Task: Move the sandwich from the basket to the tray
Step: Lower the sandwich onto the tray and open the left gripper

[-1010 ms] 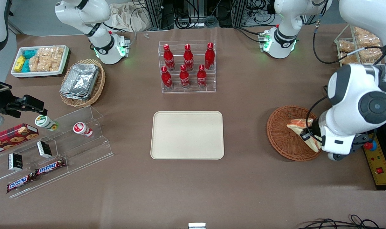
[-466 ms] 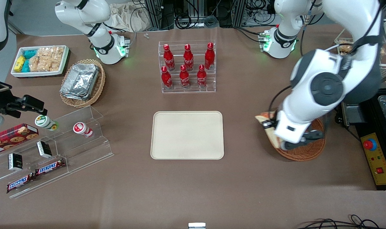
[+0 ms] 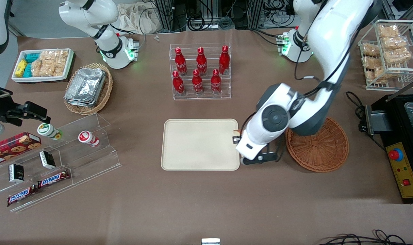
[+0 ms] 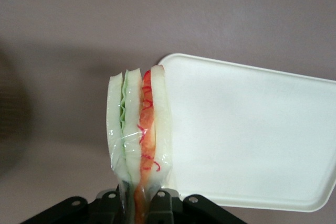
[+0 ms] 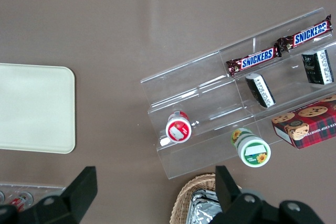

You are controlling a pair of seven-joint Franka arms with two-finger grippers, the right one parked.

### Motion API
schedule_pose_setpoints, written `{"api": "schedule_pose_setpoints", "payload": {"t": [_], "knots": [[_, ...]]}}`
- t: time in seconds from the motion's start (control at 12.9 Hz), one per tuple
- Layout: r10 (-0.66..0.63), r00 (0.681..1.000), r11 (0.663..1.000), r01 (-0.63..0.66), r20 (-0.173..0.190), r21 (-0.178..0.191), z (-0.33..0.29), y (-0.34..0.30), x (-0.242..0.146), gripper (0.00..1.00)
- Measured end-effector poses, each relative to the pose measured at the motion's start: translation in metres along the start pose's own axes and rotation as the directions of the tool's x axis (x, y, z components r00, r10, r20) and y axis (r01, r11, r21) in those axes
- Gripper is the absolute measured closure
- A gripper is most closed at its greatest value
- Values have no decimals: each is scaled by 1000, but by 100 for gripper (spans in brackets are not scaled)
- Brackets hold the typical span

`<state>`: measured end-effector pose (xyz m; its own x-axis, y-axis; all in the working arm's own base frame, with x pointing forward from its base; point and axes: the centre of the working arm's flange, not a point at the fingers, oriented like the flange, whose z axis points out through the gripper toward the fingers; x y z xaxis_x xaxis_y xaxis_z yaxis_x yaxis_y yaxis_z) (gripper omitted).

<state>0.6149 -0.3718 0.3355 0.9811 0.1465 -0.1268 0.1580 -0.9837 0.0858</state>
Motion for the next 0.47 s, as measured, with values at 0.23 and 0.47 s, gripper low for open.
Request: {"api": "schedule_pose_setpoints", "payload": {"t": [0.23,0.47], "knots": [[21,1000,1000,-20,10,-12,43,16,-3,82],[59,997,997,-62,-53,-54,95,38,-6,82]]}}
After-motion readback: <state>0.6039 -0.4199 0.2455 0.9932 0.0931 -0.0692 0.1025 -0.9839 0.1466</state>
